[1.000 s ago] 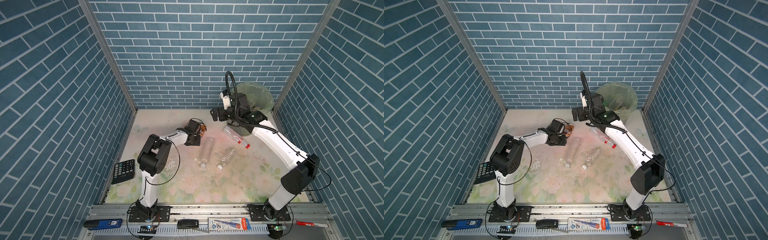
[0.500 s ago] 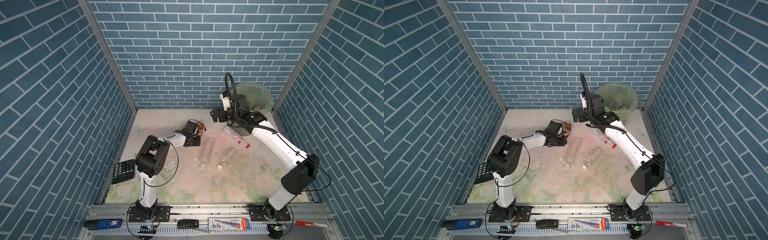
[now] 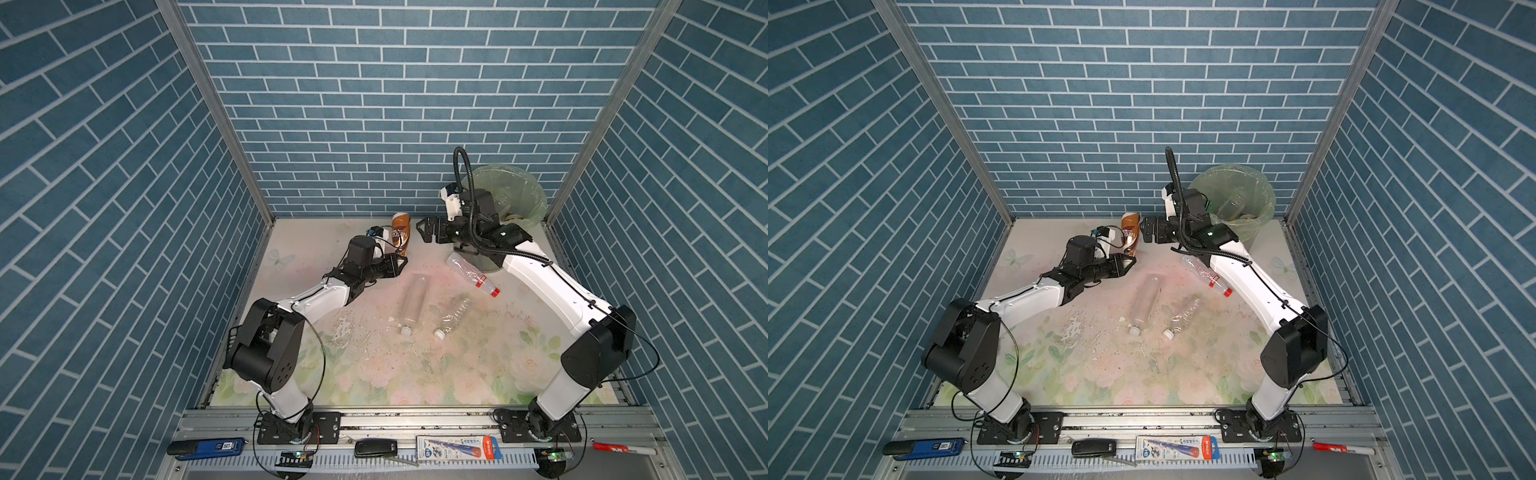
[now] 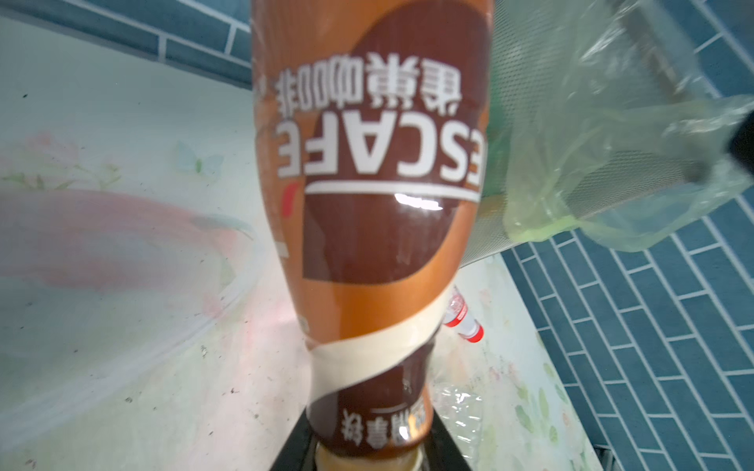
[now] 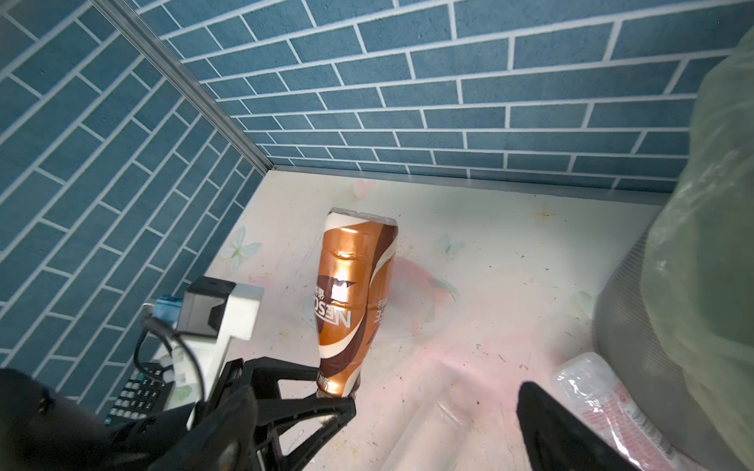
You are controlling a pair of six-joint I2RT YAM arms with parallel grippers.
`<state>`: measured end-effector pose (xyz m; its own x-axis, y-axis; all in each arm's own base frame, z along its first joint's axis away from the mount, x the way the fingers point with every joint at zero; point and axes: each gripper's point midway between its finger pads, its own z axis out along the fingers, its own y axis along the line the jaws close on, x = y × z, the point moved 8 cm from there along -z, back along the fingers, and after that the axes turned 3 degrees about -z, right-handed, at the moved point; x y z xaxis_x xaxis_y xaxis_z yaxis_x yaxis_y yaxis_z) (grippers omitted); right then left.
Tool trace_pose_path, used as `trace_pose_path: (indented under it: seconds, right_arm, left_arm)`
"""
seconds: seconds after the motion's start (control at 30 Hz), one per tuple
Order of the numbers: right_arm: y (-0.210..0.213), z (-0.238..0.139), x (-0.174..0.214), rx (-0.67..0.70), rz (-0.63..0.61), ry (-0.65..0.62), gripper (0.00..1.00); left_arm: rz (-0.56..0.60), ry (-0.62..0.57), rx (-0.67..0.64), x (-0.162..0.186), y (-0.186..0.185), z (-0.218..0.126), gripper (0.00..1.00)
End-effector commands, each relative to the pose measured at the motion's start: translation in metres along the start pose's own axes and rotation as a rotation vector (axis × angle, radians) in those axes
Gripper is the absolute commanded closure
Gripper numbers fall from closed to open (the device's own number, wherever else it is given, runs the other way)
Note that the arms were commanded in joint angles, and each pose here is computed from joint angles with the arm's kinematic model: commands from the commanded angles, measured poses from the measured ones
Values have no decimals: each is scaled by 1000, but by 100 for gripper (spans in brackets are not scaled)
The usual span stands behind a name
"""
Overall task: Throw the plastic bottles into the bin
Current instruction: 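Lift the Nescafe bottle upright with the left gripper toward the right gripper, then close the right gripper on the Nescafe bottle's base while the left holds it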
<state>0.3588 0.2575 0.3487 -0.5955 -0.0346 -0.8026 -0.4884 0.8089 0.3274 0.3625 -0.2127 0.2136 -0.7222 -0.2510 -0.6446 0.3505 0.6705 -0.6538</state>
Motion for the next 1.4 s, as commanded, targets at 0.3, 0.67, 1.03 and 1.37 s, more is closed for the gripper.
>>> trace_pose_path:
  seconds: [0.3, 0.67, 1.03, 1.37]
  right_arm:
    - [15, 42, -11, -211, 186, 22, 7]
    - [17, 81, -6, -254, 241, 60, 30]
    - [24, 99, -3, -317, 261, 70, 49]
    - [27, 87, -8, -313, 221, 52, 67]
  left_arm:
    - [-16, -60, 128, -3, -17, -19, 66]
    - [-29, -76, 171, -1, -23, -30, 66]
    - [-23, -73, 170, -1, -27, -35, 63]
    - [-21, -79, 156, -4, -28, -36, 48]
